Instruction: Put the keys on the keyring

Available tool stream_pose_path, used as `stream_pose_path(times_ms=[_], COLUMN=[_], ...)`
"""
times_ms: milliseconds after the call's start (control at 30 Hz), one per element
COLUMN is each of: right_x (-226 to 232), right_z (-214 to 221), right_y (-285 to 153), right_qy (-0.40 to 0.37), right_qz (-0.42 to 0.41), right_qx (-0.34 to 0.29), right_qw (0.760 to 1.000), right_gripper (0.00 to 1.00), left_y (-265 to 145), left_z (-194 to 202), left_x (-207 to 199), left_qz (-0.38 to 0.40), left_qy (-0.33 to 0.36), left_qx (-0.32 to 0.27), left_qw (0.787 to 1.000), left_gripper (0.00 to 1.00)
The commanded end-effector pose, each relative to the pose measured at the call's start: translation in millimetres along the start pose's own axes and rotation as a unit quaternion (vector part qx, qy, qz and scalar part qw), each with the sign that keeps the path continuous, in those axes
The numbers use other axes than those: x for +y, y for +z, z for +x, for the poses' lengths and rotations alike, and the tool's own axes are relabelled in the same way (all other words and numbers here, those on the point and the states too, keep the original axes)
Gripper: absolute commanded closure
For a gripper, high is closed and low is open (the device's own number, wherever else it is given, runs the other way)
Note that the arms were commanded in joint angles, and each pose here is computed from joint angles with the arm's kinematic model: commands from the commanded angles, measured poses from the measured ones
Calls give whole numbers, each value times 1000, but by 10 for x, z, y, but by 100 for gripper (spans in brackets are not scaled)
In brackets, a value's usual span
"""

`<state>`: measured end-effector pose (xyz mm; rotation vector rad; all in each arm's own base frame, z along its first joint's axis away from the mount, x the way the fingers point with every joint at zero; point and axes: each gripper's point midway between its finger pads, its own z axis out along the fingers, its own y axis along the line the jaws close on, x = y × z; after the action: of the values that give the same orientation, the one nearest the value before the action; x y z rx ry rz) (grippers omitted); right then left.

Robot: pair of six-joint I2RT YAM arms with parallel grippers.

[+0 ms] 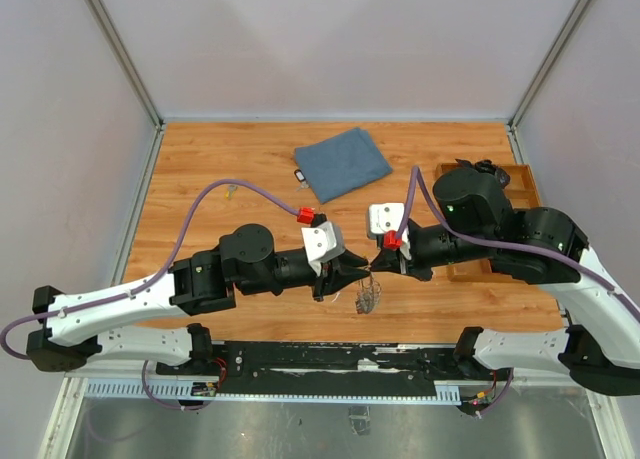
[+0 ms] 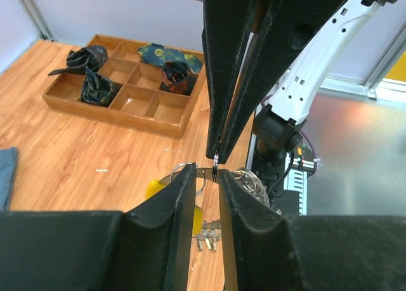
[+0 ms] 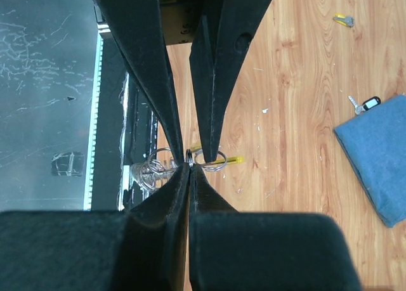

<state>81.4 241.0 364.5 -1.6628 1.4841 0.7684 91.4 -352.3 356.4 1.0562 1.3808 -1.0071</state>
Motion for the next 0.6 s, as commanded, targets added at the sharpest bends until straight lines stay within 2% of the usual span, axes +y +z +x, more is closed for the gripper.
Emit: stream_pose_path(times_ms=[0,133,167,267,367,467,567], right_x=[85,88,89,100,73,54,109], right_z=[-125,-102,-104,-151,-261,-419,-596], right_y=[-5,16,18,-17,-84,-212,-318], right_qy=[-26,-25,-25,-32,-49,-63,-78], right_qz=[-16,-17,-18,-15,4,34,47], right_qx=[-28,-26,-26,-41,-78,-138,-223], right_qw=[999,999,999,999,996,988,971], right_gripper=[100,100,100,99,85,72,68], left_y=[33,33,28,-5,-72,-154,-249], left_z=[-89,-113,-121,-168,-246,-358,-473], left_x=[-31,-36,-36,-40,-55,-128,-200], left_qz=[9,10,10,10,13,32,50], left_qy=[-2,-1,-1,-4,-11,-26,-44], left_qx=[-18,-21,-22,-33,-56,-88,-126], left_qw=[1000,1000,1000,999,998,995,990], left_gripper=[77,97,99,99,99,99,99])
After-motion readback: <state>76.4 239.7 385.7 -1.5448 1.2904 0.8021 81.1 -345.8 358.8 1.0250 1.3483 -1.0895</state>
